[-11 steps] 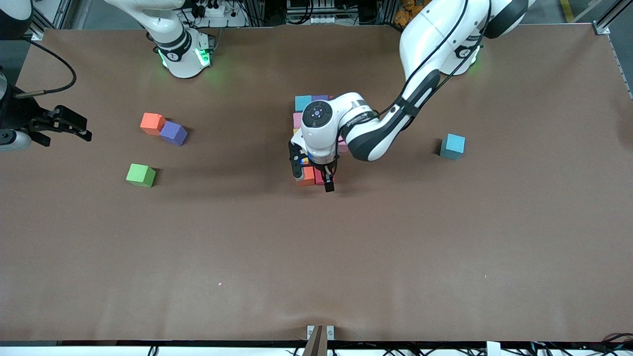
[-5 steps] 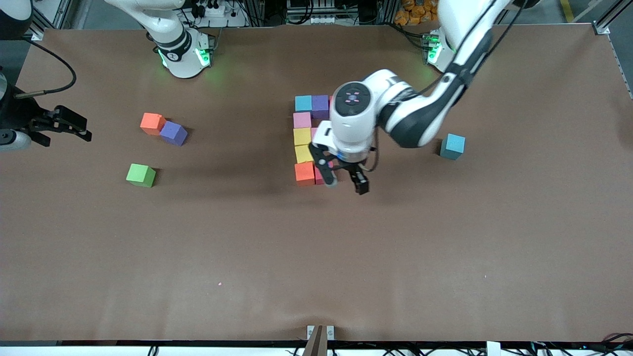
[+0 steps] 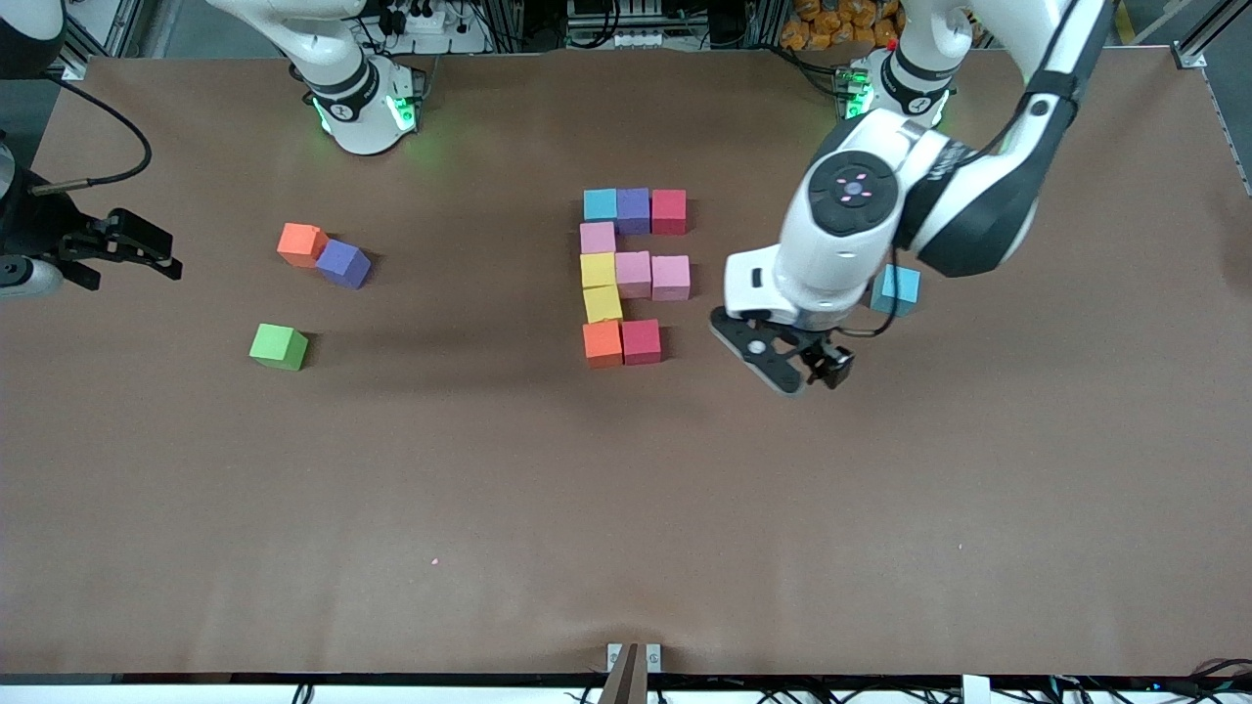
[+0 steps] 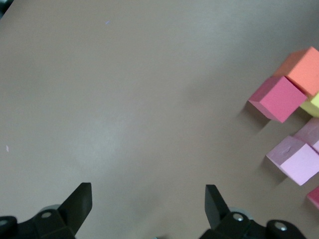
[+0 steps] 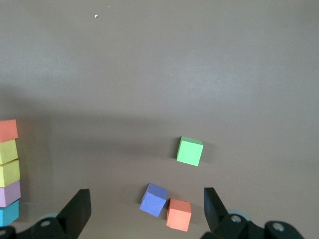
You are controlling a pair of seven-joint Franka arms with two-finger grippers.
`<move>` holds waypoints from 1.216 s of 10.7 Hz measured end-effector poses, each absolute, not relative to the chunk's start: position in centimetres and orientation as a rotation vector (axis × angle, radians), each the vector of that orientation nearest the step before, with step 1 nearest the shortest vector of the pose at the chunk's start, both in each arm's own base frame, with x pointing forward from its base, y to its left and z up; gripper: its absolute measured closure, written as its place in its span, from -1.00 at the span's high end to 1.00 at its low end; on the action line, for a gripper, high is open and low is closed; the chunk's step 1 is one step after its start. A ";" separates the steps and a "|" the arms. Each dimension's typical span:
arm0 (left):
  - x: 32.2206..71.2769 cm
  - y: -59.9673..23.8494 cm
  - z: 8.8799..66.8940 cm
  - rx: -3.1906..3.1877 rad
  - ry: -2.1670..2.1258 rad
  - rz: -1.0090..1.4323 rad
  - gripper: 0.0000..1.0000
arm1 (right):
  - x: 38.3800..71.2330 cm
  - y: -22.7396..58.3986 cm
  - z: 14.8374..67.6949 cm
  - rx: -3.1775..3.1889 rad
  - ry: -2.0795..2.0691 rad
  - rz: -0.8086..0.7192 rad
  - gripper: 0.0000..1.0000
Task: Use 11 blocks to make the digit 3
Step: 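Move the left gripper to the cyan cube and grasp it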
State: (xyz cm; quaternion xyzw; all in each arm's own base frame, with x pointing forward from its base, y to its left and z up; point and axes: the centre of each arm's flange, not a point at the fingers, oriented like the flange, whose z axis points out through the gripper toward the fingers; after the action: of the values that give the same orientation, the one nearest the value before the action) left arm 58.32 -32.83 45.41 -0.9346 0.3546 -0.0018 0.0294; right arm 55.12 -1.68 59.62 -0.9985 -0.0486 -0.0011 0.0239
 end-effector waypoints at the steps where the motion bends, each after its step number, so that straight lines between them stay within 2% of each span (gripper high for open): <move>1: 58.5 -32.0 45.5 -2.921 0.970 0.009 1.00 | 55.1 -1.7 59.6 -3.090 -0.150 -0.003 1.00; 5: 59.3 -28.4 44.9 -3.009 0.506 0.098 1.00 | 55.1 -1.6 59.6 -3.090 -0.152 -0.003 1.00; 9: 61.0 -20.9 43.0 -2.986 0.295 0.274 1.00 | 55.1 -1.6 59.6 -3.090 -0.153 -0.003 1.00; 13: 58.1 -18.6 37.4 -2.941 0.249 0.370 1.00 | 55.2 -1.6 59.6 -3.090 -0.153 -0.002 1.00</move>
State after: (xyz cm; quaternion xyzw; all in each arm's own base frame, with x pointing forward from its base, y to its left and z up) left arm 58.11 -18.56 37.41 -0.9853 0.0833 0.1238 0.0832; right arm 55.16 -1.58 59.56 -0.9985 -0.0495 -0.0008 0.0239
